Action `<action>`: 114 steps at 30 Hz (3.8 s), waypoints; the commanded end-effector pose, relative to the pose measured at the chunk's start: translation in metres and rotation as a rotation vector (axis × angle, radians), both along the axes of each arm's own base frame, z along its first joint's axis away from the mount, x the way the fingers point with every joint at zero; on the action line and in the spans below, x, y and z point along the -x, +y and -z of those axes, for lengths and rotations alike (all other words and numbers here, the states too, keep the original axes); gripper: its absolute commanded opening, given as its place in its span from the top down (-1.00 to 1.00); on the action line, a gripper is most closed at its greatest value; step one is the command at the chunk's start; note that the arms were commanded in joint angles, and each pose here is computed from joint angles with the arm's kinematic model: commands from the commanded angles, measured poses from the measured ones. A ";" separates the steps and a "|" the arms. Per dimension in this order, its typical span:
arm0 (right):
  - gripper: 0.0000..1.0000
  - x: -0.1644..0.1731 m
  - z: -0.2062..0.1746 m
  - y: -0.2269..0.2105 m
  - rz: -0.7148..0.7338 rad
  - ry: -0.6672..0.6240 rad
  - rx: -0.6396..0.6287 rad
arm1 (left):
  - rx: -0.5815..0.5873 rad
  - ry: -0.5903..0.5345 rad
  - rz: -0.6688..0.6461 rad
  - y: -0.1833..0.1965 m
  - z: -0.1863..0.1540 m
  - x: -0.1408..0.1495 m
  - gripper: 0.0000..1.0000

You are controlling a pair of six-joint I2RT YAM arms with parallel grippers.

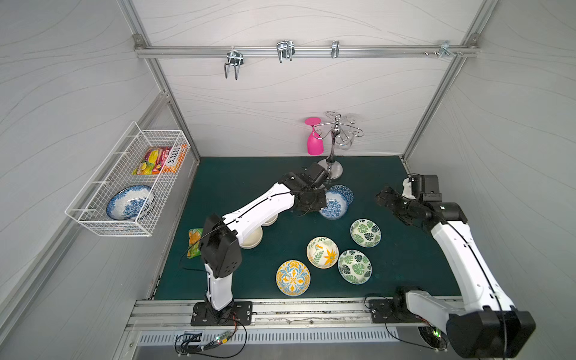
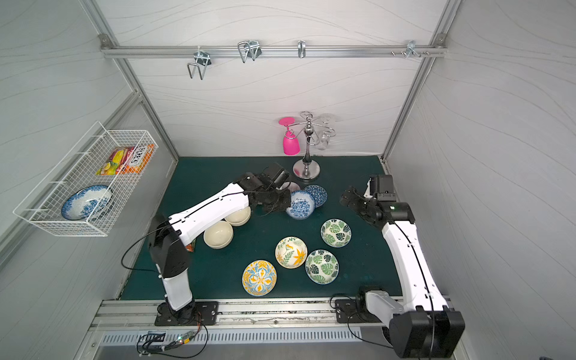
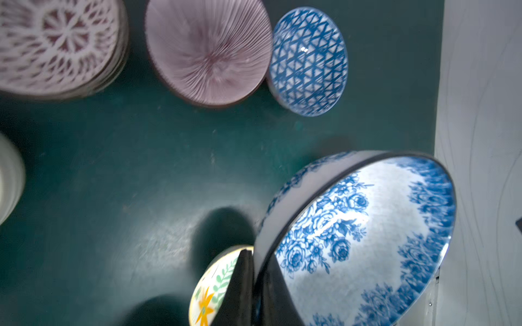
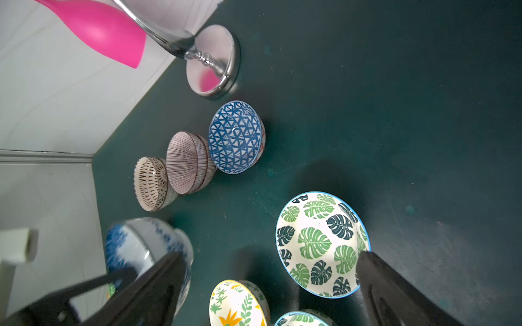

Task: Stack the bowls
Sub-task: Pick up the bowl from the center of the board, then place the bowl on the bowl, then move the bowl to the center of the board.

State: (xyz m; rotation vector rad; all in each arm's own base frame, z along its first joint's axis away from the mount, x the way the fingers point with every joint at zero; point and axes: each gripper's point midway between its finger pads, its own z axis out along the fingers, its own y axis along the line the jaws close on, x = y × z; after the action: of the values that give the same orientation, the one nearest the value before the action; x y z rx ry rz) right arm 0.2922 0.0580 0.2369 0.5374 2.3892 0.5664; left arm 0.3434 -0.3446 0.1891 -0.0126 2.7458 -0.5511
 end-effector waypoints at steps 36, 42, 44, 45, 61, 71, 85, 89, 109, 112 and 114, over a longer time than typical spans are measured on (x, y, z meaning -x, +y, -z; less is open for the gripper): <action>-0.98 0.027 0.003 0.002 -0.003 0.002 -0.032 | 0.073 -0.034 -0.089 -0.064 0.078 -0.120 1.00; -0.98 0.029 0.006 0.003 -0.004 0.015 -0.033 | 0.086 -0.002 -0.109 -0.069 0.088 -0.116 1.00; -0.98 0.030 0.007 0.001 0.002 0.020 -0.027 | 0.092 0.004 -0.114 -0.071 0.089 -0.117 1.00; -0.98 0.031 0.007 0.001 0.002 0.020 -0.023 | 0.090 0.005 -0.115 -0.071 0.091 -0.118 1.00; -0.98 0.033 0.009 -0.001 -0.007 0.038 -0.003 | 0.146 -0.023 -0.097 -0.084 0.077 -0.122 0.25; -0.98 0.043 0.048 -0.023 0.116 0.172 -0.117 | 0.309 -0.063 -0.072 -0.107 0.016 -0.111 -0.08; -0.91 0.045 0.131 -0.019 0.135 0.379 -0.295 | 0.307 -0.141 -0.043 -0.069 -0.037 -0.054 -0.54; -0.84 0.043 0.140 -0.011 0.094 0.410 -0.199 | 0.255 -0.135 -0.022 -0.054 -0.029 -0.041 -0.47; 0.57 0.026 0.182 0.016 0.008 0.513 -0.032 | -0.039 -0.285 -0.057 0.116 0.018 0.065 -0.49; 0.82 0.017 0.181 0.029 -0.015 0.515 -0.024 | -0.070 -0.303 -0.045 0.136 0.034 0.080 -0.59; 0.88 0.009 0.177 0.041 -0.039 0.510 -0.010 | -0.081 -0.312 -0.040 0.147 0.043 0.088 -0.70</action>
State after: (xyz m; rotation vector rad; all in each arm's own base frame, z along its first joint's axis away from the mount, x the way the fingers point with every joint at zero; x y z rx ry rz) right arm 0.2713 0.0883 0.0545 0.7295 2.8909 0.5149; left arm 0.2487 -0.2051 0.1354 0.0154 2.5498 -0.3985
